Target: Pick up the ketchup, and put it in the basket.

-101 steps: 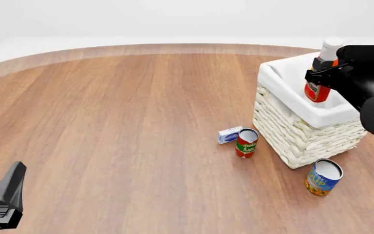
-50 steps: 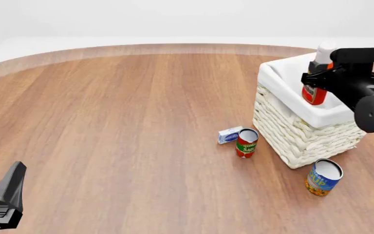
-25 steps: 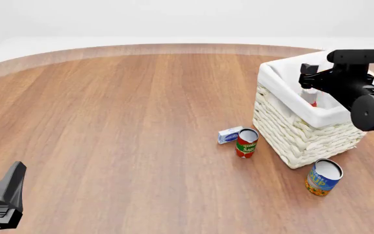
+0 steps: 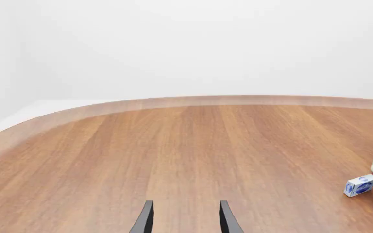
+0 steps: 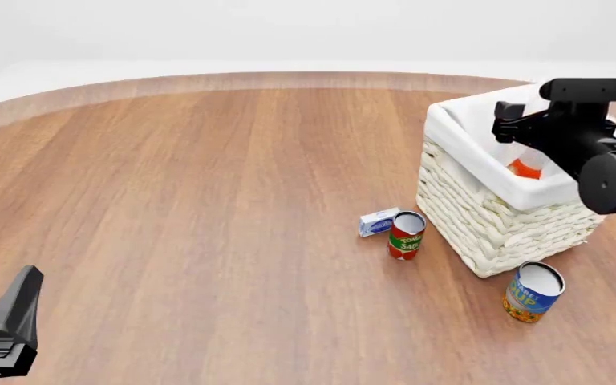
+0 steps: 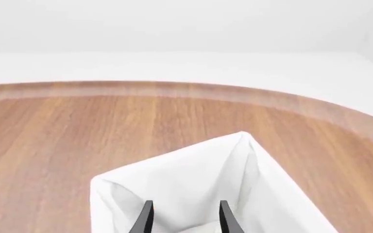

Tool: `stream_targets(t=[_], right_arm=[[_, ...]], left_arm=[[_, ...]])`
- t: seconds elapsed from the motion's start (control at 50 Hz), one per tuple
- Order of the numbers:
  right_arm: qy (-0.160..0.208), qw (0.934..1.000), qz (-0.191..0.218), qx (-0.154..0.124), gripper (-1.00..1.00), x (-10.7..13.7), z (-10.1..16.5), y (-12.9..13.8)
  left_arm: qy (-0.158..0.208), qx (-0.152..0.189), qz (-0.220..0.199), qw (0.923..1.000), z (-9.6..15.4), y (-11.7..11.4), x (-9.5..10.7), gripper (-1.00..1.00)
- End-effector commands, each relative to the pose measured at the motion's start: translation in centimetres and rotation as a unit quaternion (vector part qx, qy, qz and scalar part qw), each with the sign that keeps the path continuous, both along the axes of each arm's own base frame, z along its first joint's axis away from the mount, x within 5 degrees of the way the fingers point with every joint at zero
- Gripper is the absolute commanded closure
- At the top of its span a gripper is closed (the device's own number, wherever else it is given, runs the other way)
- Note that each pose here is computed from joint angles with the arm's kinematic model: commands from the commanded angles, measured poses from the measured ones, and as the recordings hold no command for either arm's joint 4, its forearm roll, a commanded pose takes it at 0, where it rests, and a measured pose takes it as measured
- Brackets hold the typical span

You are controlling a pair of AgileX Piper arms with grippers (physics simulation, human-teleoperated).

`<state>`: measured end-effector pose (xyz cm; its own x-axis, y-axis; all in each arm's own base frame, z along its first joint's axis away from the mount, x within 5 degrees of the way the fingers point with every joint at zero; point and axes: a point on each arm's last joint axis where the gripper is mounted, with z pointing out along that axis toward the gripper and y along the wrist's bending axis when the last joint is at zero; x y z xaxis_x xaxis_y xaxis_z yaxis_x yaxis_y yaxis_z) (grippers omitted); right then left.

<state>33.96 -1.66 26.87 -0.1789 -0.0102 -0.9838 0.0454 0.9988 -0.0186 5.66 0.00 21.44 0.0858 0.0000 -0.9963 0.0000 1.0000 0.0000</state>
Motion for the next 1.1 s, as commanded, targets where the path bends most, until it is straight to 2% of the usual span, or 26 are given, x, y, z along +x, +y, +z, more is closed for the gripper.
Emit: stream_targets(t=[0.02,0.32,1.1], right_arm=[[-0.006,1.0000,0.001,-0.001,-1.00,-0.2,0.6,0.1],[-0.020,0.9998,0.002,-0.002,-1.00,-1.0,1.6,0.2],[-0.037,0.9993,0.003,0.002,-1.00,-2.1,2.3,0.3]], left_arm=[[0.000,0.000,0.000,1.0000,0.0,0.0,0.0,-1.00],[0.000,0.000,0.000,1.0000,0.0,0.0,0.0,-1.00],[0.000,0.000,0.000,1.0000,0.0,0.0,0.0,-1.00]])
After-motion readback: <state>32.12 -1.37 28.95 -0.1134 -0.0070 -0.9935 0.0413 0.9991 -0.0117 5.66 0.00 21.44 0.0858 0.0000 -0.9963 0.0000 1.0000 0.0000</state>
